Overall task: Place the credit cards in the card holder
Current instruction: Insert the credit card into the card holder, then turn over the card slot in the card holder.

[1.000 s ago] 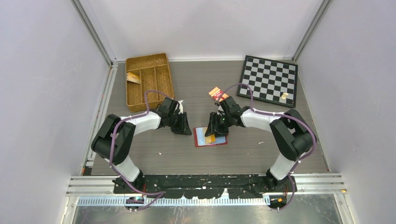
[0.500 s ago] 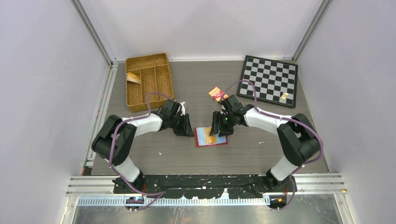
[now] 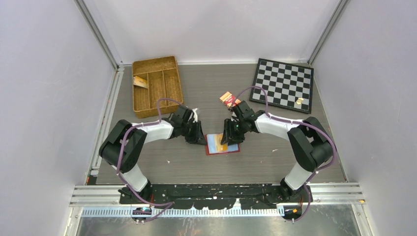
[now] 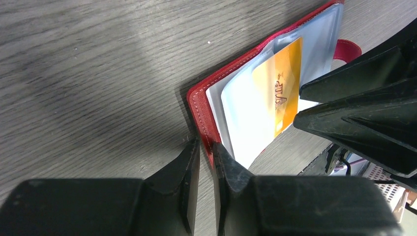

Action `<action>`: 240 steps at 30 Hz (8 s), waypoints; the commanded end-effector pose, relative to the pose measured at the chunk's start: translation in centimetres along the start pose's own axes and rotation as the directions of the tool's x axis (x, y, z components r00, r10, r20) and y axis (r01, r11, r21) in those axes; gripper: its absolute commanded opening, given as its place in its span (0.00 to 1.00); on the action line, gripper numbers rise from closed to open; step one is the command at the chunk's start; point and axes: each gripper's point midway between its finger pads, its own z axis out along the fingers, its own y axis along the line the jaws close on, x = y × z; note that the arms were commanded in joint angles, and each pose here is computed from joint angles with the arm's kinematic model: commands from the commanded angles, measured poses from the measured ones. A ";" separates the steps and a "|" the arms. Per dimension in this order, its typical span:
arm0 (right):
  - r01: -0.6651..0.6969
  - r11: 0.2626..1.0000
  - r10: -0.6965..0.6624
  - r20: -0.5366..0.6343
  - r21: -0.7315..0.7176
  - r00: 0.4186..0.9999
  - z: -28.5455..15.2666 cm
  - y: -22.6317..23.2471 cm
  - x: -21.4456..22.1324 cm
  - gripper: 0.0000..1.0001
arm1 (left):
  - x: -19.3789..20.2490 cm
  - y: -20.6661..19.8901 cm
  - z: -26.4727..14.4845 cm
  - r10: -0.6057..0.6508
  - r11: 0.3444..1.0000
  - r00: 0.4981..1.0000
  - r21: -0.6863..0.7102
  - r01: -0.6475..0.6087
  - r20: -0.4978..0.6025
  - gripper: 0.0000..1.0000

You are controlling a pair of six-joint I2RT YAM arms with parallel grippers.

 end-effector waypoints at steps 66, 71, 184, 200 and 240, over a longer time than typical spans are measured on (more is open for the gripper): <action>0.043 0.999 -0.042 0.056 -0.005 0.998 1.7 4.1 -2.4 0.45 | 0.5 0.6 0.9 0.015 0.999 1.000 -0.037 -0.016 -0.011 0.03; 0.034 0.990 -0.048 0.098 0.140 0.994 0.7 1.6 -2.8 0.45 | 0.4 0.9 0.8 0.021 0.999 1.000 -0.049 -0.022 -0.008 0.03; -0.043 0.997 0.050 0.118 -0.063 0.992 -2.3 3.2 -3.2 0.51 | 0.5 1.6 1.2 0.032 0.996 0.999 -0.077 -0.034 -0.022 0.00; -0.042 0.992 0.058 0.137 -0.118 0.989 -2.7 4.4 -3.5 0.54 | 0.6 1.6 1.2 0.032 0.997 0.999 -0.076 -0.034 -0.024 0.00; -0.031 0.960 -0.034 0.227 0.277 0.973 -6.3 -2.7 -3.6 0.56 | -1.9 0.2 -3.4 0.138 0.981 0.987 -0.149 -0.125 0.081 0.29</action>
